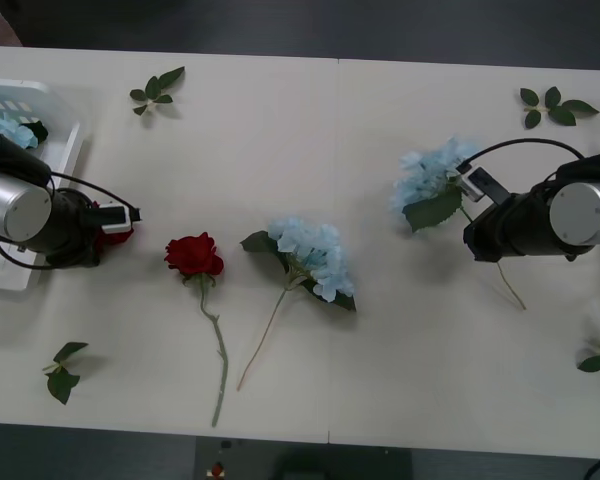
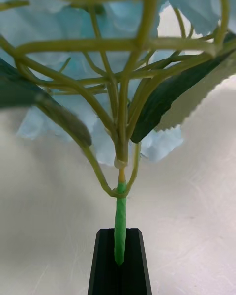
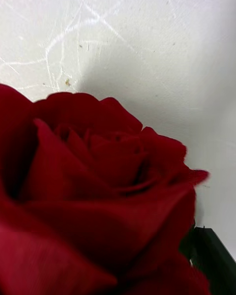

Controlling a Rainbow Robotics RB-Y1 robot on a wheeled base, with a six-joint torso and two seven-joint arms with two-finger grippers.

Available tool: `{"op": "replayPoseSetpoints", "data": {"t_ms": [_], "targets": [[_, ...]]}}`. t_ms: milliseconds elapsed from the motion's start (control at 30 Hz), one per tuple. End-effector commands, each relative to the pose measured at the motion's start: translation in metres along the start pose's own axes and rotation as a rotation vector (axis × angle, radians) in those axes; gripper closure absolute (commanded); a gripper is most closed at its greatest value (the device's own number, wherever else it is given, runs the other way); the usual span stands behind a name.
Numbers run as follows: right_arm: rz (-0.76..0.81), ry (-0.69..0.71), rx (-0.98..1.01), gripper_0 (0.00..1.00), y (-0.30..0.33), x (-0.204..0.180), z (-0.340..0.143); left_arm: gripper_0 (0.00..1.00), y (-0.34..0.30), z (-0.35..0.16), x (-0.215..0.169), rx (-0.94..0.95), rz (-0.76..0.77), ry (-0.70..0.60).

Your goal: Put the red flowers into the right box and the blue flowers into the left box

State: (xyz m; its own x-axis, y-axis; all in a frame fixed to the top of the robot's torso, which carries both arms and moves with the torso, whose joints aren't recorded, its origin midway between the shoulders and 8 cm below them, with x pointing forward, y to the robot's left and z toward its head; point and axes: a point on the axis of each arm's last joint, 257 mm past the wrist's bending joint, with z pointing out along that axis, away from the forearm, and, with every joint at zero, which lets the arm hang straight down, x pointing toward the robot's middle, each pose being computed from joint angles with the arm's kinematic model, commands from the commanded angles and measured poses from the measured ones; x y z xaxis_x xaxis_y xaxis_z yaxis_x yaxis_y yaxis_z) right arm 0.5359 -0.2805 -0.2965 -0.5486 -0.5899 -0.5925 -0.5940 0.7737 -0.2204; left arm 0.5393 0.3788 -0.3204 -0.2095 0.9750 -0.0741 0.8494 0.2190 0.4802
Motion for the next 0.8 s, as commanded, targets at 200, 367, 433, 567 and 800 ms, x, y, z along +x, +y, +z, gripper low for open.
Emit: {"op": "replayPoseSetpoints", "data": {"t_ms": [200,367,433,567,800], "targets": [[0.04,-0.156,-0.07,1.0,-0.007,-0.063,-0.069,0.99,0.036,-0.016,-0.008,-0.071,-0.003,-0.013],[0.083,-0.222,-0.143,1.0,0.0,-0.081,-0.102,1.0,0.043,-0.02,-0.013,-0.083,0.003,-0.022],[0.101,-0.243,-0.175,1.0,0.004,-0.085,-0.112,1.0,0.046,-0.021,-0.016,-0.091,0.003,-0.028],[0.185,-0.29,-0.256,1.0,0.015,-0.097,-0.131,1.0,0.056,-0.024,-0.019,-0.127,-0.018,-0.058],[0.207,-0.302,-0.25,1.0,0.011,-0.099,-0.138,1.0,0.08,-0.052,-0.042,-0.163,-0.103,-0.182]]}}
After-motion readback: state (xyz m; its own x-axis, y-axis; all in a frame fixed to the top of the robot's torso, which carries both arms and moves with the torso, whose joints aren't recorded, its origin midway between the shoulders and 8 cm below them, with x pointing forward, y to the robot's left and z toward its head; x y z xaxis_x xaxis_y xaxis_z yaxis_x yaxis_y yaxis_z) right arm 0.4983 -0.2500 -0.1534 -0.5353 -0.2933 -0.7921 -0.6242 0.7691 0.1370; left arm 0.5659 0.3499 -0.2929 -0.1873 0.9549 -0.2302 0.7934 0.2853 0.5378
